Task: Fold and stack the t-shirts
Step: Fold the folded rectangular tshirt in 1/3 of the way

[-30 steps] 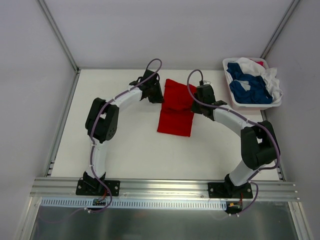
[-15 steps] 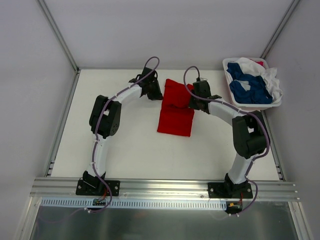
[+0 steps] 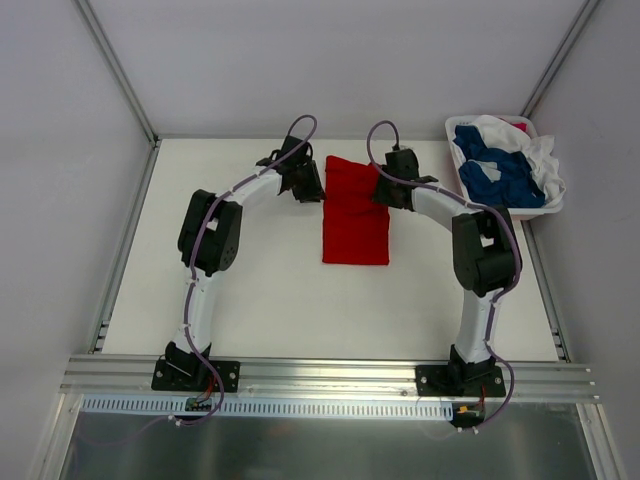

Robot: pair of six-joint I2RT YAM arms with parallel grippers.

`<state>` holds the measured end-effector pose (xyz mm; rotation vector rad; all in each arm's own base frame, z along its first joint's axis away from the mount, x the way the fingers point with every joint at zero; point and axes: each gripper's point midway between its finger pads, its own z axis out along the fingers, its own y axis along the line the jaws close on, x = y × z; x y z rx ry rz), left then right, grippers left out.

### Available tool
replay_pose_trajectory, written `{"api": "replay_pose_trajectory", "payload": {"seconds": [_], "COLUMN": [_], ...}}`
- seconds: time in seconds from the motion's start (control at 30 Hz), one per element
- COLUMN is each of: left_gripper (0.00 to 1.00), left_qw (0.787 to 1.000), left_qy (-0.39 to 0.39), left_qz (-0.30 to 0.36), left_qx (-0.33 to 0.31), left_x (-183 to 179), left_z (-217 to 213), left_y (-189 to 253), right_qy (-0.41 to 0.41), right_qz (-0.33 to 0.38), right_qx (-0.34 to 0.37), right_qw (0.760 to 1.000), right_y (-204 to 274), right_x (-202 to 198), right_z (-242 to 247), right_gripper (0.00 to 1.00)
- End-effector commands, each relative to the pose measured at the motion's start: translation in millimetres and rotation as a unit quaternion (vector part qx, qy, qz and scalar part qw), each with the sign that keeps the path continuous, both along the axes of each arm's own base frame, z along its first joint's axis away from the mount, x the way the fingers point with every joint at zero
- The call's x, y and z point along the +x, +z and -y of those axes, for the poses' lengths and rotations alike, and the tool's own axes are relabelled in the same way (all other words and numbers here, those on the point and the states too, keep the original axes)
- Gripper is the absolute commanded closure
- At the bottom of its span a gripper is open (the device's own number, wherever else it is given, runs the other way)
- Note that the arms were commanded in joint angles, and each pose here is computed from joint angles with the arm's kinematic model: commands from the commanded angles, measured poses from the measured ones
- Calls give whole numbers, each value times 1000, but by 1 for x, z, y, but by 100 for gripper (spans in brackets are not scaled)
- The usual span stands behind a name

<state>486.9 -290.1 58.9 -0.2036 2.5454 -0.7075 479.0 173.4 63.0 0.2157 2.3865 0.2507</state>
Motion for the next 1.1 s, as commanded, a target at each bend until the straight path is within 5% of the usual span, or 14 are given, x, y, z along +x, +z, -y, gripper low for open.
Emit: {"api": "replay_pose_trajectory", "payload": {"seconds": [0.0,0.23,0.73,1.07], "left_gripper": [74,62,62,62], "left_qw": [1000,1000,999,999], "left_qy": [-10,-12,-14,-46], "left_qz": [3,-3,-12,-9], "left_qx": [6,14,34,25], "left_x": [-6,-21,-79,-112], "left_z": [-6,-12,-36,-4], "left_y": [5,5,18,29], "right_qy": [1,-4,-31,-27], "right_qz": [7,6,36,42], "right_qx": [-4,-23,-33,-13], "right_qw": [1000,1000,998,999], "right_y": [8,10,46,59], "right_x": [7,-4,-63,-112], "right_z": [4,15,48,47], "right_gripper": [55,48,48,48]}}
